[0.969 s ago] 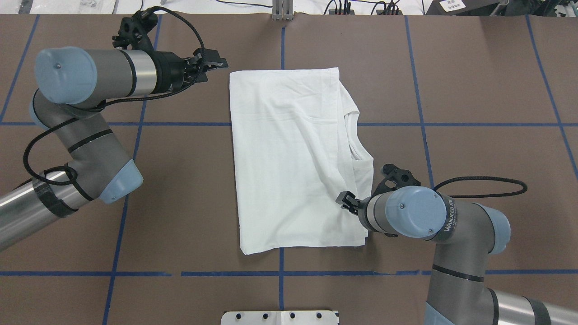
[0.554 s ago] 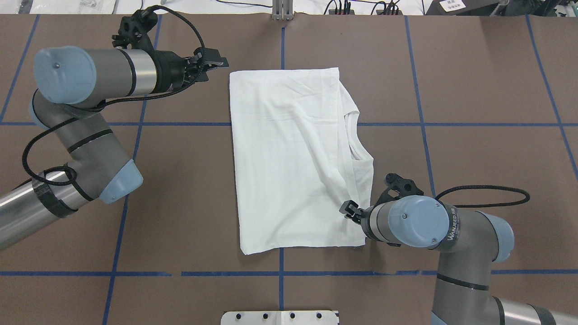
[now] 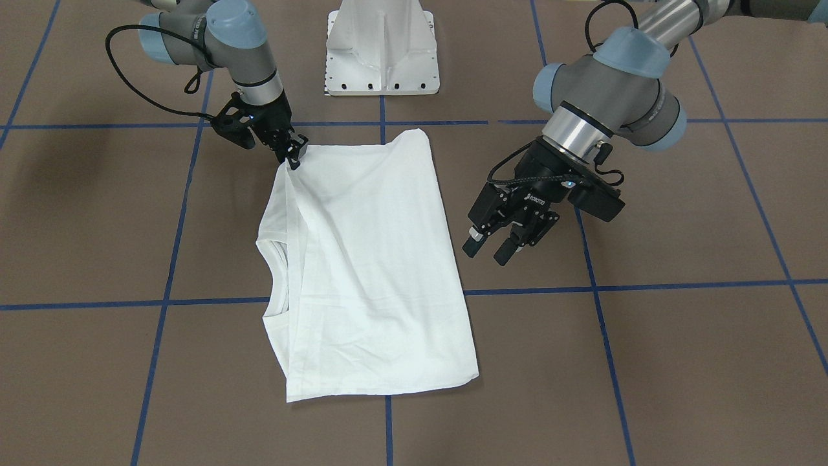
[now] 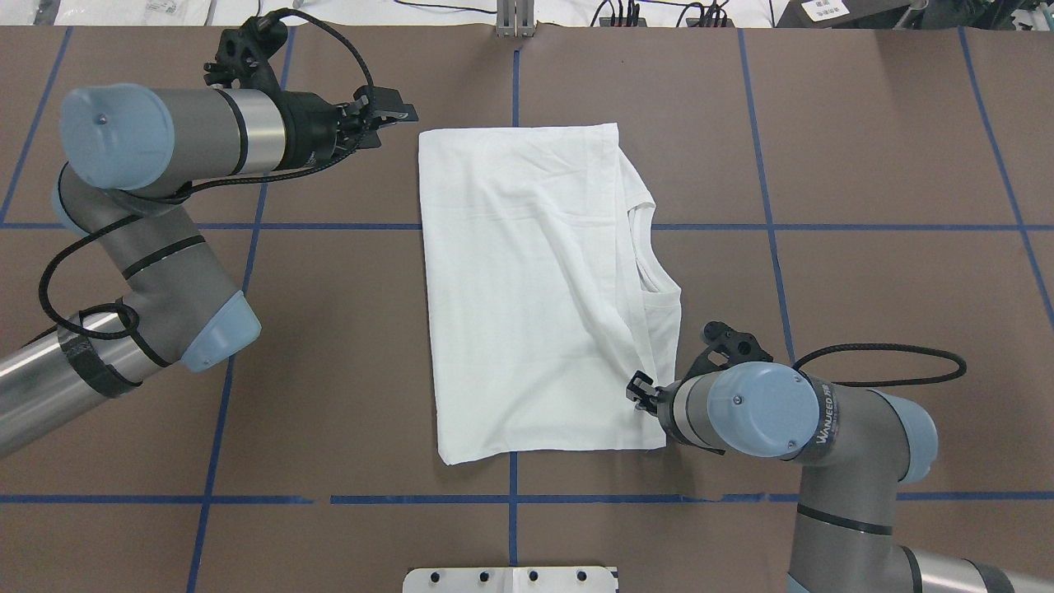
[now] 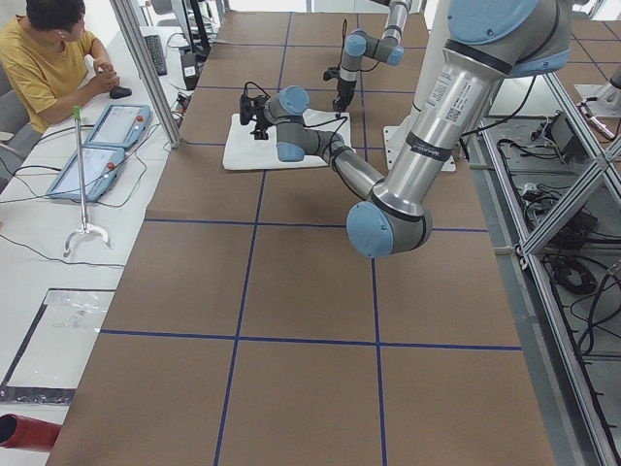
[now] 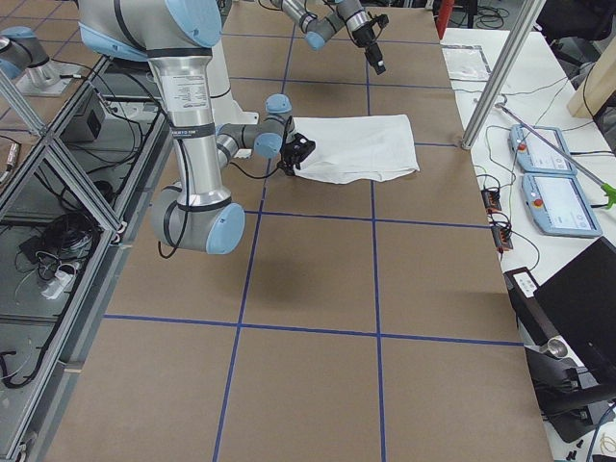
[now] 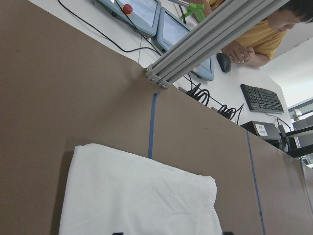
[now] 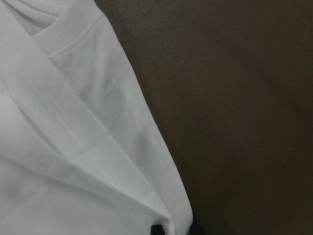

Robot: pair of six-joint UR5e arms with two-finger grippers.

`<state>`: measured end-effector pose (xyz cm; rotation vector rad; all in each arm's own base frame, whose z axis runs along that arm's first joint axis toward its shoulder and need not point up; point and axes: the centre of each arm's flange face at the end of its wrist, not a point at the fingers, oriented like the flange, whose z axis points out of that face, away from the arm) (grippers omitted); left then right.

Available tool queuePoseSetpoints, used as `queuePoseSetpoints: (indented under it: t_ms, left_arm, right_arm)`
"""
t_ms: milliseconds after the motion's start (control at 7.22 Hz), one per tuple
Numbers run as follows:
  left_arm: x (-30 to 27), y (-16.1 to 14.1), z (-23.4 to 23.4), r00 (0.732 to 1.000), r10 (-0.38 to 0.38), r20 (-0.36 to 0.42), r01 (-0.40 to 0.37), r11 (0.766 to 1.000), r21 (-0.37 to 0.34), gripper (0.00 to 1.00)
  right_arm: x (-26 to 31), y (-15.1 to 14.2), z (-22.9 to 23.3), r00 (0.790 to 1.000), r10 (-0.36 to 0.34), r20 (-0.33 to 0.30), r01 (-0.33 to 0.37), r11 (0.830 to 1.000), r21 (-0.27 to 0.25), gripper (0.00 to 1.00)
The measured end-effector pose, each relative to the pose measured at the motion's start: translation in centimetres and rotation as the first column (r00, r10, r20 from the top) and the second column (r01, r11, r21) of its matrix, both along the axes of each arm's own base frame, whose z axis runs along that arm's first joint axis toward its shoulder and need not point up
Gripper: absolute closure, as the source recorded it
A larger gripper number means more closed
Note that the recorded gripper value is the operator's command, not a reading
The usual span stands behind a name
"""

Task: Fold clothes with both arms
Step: 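Lower the right gripper along the shirt's side toward the near corner, then move the left gripper to the shirt's near corner and grasp both near corners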

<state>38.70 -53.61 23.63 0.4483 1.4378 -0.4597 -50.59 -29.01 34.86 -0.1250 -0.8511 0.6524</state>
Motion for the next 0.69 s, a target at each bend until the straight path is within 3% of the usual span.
queuePoseSetpoints:
  t_ms: [554, 692]
  left_arm:
    - [-0.1, 0.4, -0.4, 1.0, 0.005, -0.011, -0.005, 1.0, 0.001, 0.26]
    - [0.7, 1.6, -0.8, 0.999, 0.025, -0.037, -0.026, 0.999, -0.027, 0.26]
  right_arm:
    - [2.9, 1.3, -1.4, 0.999, -0.003, 0.04, 0.003, 1.0, 0.0, 1.0]
    - [3.1, 1.5, -1.6, 0.999, 0.0, 0.047, 0.0, 1.0, -0.008, 1.0]
